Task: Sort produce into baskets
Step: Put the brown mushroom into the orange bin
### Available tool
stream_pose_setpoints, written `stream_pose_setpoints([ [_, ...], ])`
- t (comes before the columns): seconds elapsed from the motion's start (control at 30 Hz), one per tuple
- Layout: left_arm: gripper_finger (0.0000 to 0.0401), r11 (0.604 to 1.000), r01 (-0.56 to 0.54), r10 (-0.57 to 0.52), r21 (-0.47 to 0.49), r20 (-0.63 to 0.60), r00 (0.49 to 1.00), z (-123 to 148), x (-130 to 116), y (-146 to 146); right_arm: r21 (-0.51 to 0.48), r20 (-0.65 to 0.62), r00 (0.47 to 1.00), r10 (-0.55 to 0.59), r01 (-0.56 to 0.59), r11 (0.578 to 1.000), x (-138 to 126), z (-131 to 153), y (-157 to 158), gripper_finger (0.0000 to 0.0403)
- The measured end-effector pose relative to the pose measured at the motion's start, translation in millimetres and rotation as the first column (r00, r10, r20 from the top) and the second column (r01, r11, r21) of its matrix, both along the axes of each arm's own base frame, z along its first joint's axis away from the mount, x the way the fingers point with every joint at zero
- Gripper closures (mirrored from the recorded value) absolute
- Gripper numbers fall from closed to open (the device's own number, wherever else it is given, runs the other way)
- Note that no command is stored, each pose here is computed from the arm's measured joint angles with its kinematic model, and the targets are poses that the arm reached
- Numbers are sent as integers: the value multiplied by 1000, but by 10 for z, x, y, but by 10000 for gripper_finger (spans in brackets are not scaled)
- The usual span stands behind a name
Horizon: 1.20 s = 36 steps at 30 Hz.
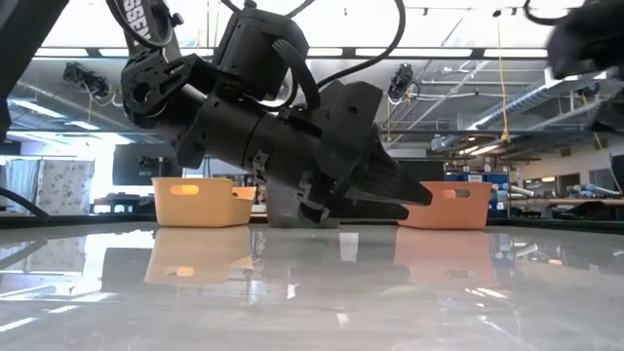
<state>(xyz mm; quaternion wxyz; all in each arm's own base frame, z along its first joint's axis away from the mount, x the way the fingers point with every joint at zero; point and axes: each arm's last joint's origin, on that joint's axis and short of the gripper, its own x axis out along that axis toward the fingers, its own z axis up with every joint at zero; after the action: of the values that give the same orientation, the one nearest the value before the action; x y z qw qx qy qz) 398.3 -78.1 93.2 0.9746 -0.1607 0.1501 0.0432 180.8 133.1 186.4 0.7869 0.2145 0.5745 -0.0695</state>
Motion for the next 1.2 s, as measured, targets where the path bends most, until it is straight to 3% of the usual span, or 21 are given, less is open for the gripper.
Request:
stream_pose_setpoints([
  [0.13, 167, 1000, -3, 3, -2, 0, 1000, 0, 5, 25, 82, -48, 997, 60, -56, 995, 8, -141, 283, 222],
  [0.3, 167, 1000, -3, 3, -5, 13, 1000, 13, 10, 28, 179, -194, 981, -29, 64, 982, 1, -202, 517, 231],
  [0.57, 167, 1000, -2, 2, -8, 31, 1000, 30, 16, 27, 219, -179, 982, -59, 98, 971, 44, -237, 713, 233],
  [0.83, 167, 1000, 8, -7, -11, 31, 1000, 30, 15, 18, 181, -232, 971, -55, 98, 978, 68, -424, 765, 237],
  [0.93, 167, 1000, 7, -7, -11, 30, 1000, 29, 15, 18, 174, -222, 975, -20, 60, 983, 76, -421, 750, 262],
  [1.03, 167, 1000, 8, -7, -11, 30, 1000, 30, 15, 18, 174, -186, 982, 28, 5, 985, 125, -341, 697, 316],
  [1.13, 167, 999, 34, -33, -23, 31, 999, 31, 20, 32, 160, -82, 993, 86, -72, 985, 233, -169, 630, 378],
  [1.2, 167, 992, 107, -104, -67, 41, 994, 50, 32, 64, 97, -9, 995, 97, -95, 991, 301, -68, 547, 384],
])
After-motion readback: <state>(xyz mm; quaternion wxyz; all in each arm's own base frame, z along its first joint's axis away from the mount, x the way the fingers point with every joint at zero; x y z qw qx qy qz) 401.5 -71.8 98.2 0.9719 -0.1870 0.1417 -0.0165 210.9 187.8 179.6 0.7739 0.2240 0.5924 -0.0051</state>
